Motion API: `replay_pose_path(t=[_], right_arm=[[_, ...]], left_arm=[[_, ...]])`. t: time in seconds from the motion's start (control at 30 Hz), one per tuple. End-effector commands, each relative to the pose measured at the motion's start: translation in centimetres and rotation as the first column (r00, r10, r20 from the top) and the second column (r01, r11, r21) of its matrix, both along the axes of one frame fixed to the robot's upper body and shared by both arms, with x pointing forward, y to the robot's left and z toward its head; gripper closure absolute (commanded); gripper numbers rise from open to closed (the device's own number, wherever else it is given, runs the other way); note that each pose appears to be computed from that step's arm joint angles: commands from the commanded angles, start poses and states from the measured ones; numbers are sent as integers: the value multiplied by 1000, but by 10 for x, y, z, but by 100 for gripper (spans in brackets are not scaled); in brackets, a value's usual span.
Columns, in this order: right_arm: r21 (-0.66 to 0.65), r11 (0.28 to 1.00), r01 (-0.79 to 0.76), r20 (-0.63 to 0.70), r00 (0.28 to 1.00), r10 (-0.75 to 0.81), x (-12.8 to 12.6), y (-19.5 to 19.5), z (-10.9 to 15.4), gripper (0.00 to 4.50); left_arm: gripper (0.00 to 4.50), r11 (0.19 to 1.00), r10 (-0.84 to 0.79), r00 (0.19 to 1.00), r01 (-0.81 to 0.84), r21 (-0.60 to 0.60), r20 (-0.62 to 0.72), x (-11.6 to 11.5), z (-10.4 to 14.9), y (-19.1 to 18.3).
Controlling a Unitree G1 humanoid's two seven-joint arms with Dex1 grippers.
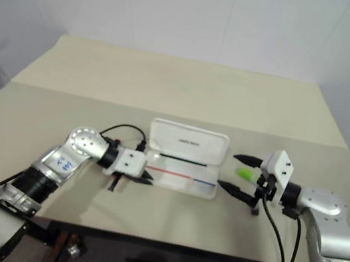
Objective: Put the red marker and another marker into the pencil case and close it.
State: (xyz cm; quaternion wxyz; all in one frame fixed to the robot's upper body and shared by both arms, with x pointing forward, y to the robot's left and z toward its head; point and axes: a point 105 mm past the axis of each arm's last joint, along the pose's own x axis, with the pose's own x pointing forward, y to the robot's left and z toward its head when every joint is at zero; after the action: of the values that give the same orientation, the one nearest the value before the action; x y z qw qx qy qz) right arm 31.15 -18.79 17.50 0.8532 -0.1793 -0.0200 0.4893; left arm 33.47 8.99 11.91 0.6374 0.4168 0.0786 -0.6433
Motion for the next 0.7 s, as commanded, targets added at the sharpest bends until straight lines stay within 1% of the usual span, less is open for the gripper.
replay_pose_path(t=[0.03, 0.2, 0.33, 0.6, 0.7], right_arm=[[6, 1000, -6, 54, 999, 5, -1, 1, 13, 0], [5, 1000, -1, 54, 999, 1, 0, 0, 12, 0], [6, 1000, 0, 56, 998, 0, 0, 1, 12, 0], [6, 1000, 2, 55, 998, -2, 1, 1, 12, 0], [4, 1000, 4, 55, 998, -4, 1, 1, 11, 0]], left_arm=[[449, 1000, 17, 1000, -17, -26, -2, -3, 5, -4], [449, 999, 49, 999, -49, -13, 6, -4, 9, -8], [449, 998, 65, 997, -64, -21, 33, -3, 20, -13], [449, 999, 36, 998, -35, -32, 58, -14, 34, -21], [449, 999, 36, 998, -35, -30, 53, -18, 35, -22]])
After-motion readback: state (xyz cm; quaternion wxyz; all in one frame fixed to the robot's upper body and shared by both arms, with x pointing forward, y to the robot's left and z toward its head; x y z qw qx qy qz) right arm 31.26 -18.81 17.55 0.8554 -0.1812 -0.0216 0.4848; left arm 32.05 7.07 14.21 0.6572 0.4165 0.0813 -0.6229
